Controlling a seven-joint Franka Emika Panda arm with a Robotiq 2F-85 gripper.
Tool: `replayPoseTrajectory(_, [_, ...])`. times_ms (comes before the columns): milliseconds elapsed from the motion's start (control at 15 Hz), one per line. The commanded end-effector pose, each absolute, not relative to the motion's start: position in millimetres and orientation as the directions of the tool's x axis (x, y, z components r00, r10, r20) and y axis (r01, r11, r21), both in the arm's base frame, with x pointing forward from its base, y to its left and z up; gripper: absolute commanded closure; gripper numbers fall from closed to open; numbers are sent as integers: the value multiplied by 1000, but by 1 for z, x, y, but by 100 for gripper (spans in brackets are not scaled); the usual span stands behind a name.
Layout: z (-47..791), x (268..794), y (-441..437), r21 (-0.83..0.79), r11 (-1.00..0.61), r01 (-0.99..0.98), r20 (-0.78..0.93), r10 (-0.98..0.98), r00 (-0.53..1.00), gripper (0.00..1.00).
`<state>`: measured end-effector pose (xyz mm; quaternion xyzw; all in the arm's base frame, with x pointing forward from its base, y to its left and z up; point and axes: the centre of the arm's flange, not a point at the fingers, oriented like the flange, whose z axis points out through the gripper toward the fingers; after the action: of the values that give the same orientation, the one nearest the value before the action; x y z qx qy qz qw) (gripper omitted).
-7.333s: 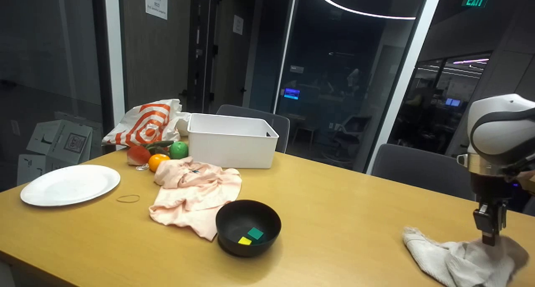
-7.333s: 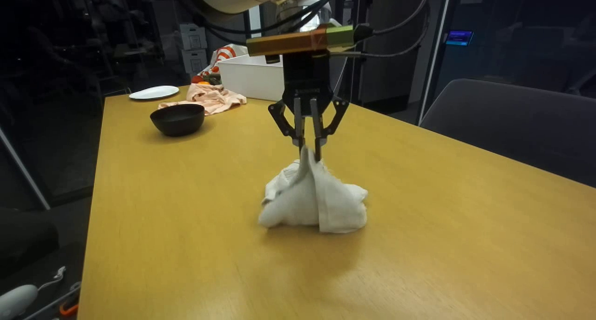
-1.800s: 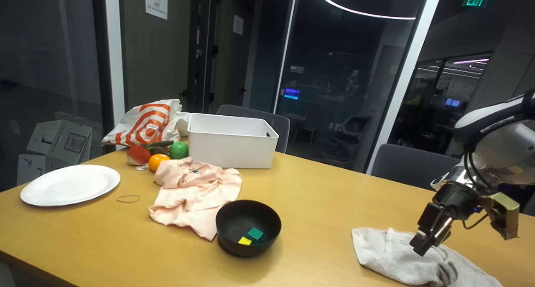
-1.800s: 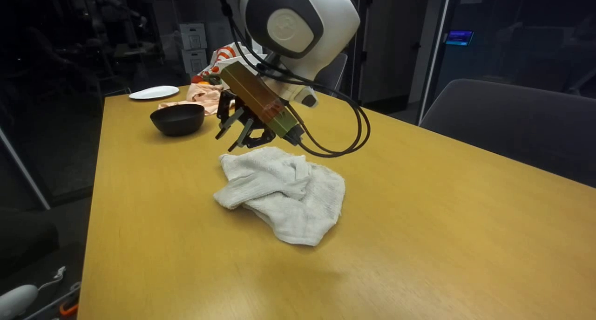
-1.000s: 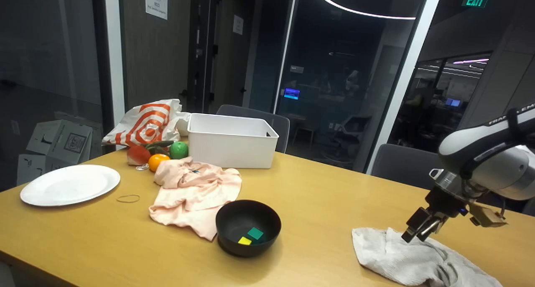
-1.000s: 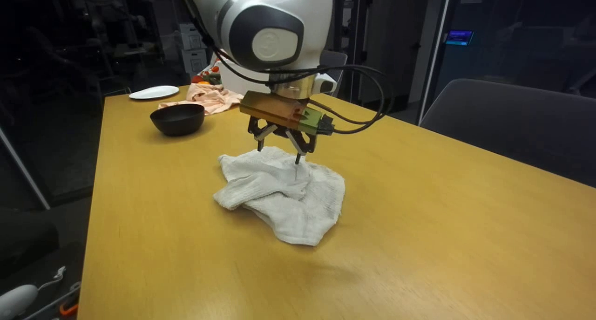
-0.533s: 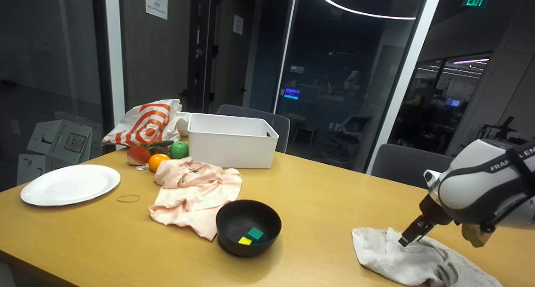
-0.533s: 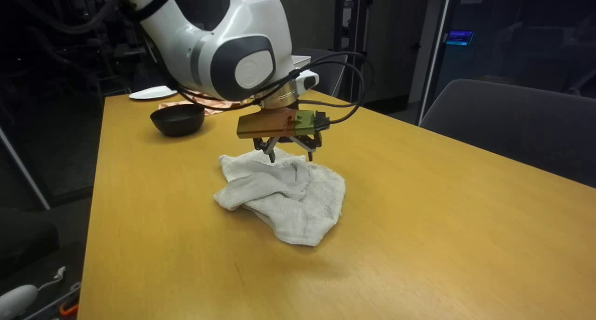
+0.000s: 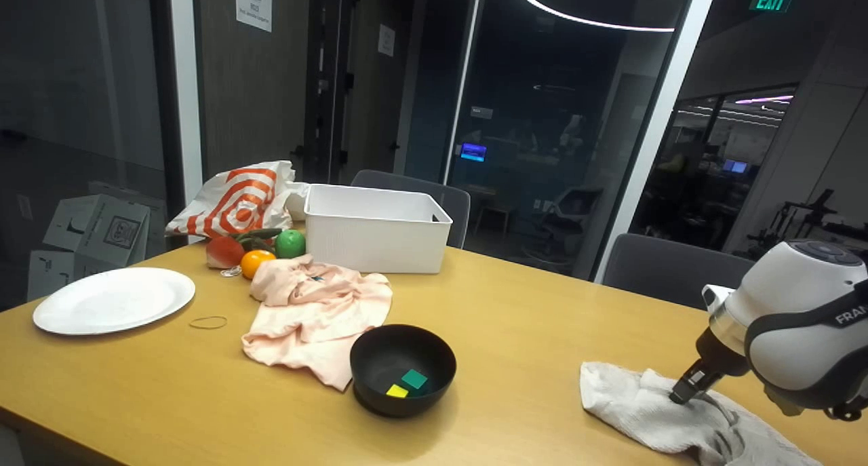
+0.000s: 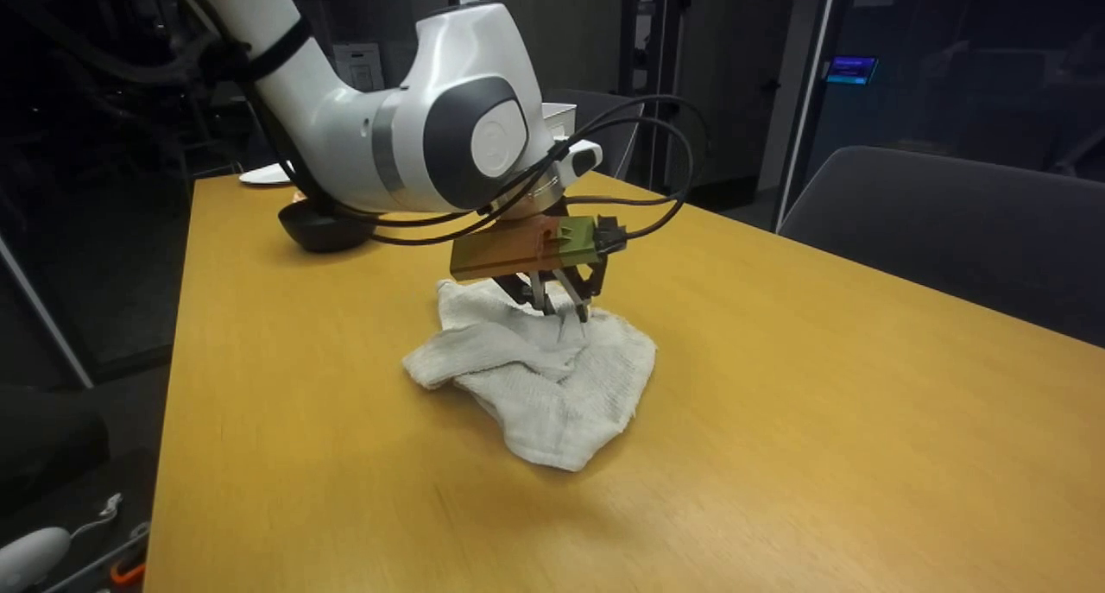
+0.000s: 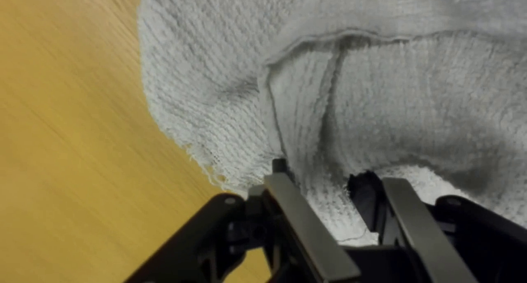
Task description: Unfold the white towel on the table
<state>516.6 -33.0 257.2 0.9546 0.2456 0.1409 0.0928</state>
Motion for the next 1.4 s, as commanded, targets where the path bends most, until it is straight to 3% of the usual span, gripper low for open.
replayPoseTrajectory(0, [259, 518, -31, 195, -889, 414, 212, 450, 867, 87])
replayPoseTrajectory(267, [270, 519, -28, 190, -910, 369, 240, 407, 881, 98])
replayPoseTrajectory(467, [290, 519, -33, 215, -914, 344, 272, 394, 878, 92])
replayPoseTrajectory(800, [329, 522, -51, 222, -934, 280, 326, 342, 881, 93])
replayPoseTrajectory(1067, [343, 501, -65, 35, -952, 305, 124, 307, 944, 92])
replayPoseTrajectory(1333, [360, 479, -71, -219, -906, 363, 30, 366, 930, 91])
